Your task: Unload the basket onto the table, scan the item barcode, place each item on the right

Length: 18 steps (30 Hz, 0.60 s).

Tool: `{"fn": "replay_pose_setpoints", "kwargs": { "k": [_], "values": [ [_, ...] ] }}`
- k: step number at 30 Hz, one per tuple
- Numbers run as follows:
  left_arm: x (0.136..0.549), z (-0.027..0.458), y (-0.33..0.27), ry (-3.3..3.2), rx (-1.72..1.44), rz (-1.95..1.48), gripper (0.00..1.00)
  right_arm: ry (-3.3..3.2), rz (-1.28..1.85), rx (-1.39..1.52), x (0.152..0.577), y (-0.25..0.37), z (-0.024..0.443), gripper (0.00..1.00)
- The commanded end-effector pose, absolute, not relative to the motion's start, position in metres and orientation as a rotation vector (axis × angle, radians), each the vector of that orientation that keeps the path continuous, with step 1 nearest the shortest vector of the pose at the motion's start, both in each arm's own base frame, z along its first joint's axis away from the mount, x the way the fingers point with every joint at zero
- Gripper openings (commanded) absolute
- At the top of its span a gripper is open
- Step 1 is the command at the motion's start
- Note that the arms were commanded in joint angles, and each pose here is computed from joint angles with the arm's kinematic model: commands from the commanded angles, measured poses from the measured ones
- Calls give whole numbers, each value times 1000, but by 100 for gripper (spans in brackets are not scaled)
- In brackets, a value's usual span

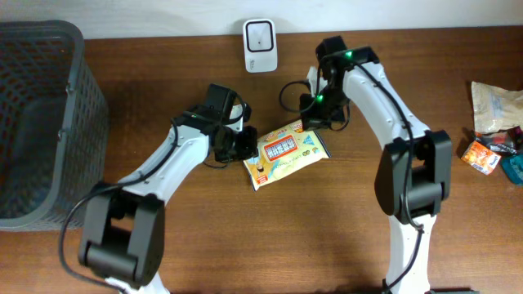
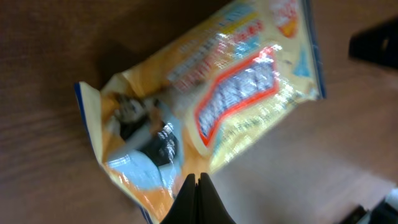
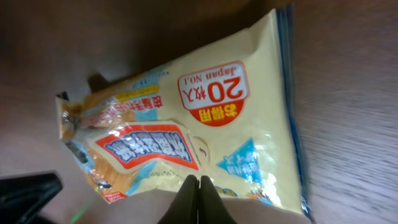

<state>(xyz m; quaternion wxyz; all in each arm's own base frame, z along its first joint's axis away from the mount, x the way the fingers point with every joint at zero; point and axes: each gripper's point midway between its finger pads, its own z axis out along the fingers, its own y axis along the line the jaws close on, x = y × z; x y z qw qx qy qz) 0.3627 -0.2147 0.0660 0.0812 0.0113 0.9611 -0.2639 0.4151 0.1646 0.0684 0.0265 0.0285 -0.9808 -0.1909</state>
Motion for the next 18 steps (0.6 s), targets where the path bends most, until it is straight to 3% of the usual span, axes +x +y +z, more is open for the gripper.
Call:
{"fn": "replay_pose_setpoints", "kwargs": {
  "k": [1,4,9,13,18],
  "values": [
    [357,21,-211,2975,-52,-743,0,-2948,-637,87,400,171,36,4],
    [357,-4,-203,3020,-84,-682,0,-2935,-585,77,391,164,11,4],
    [373,-8,-158,3021,-205,-450,0,-2993,-89,-105,385,108,-12,4],
    [399,18,-115,2979,-286,-269,0,-2977,-64,-117,379,105,-4,4],
    [421,64,-109,2927,-250,-284,0,-3020,-82,-151,379,106,33,4]
  ]
}}
